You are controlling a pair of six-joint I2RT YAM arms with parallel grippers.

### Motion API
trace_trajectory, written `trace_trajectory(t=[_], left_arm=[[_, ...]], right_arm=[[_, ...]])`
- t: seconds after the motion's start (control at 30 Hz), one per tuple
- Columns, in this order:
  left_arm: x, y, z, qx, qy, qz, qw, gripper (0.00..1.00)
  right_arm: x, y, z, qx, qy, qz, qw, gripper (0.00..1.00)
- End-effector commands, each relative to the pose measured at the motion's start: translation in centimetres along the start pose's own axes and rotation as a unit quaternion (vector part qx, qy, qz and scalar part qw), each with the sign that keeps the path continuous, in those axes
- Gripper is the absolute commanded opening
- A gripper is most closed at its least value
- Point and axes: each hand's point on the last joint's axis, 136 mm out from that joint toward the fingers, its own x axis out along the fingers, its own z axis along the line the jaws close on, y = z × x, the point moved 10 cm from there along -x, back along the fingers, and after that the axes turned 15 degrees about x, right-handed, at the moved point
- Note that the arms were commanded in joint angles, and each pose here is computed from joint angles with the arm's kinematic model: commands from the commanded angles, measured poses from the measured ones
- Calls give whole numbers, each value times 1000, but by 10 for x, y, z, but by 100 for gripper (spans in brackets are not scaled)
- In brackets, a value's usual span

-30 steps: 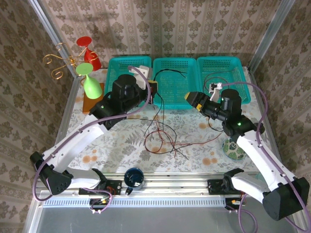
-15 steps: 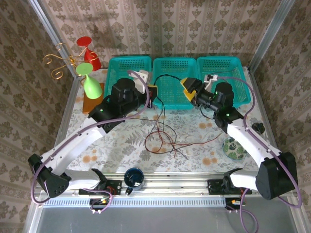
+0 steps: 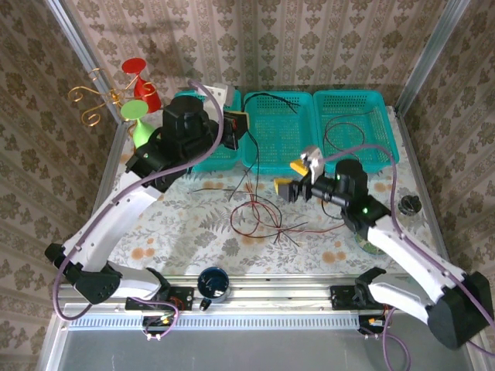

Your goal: Untangle the cables

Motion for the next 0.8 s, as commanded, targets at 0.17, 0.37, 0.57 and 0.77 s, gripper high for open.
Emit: trace_trajectory(t=[0.17,0.37,0.57,0.77], left_arm=[[5,-16,10,-8,16,8,1000,0],[47,36,3,-8,96,8,995,0],[69,59,4,-9,110,30,993,0],[71,39,4,-25,113,52,992,0]], right_arm=[[-7,12,10,-507,137,20,851,90],[-4,0,16,-494,116,22,861,89],[-6,12,17,-446,92,25,890,85],[-1,28,14,-551,88,60,827,84]])
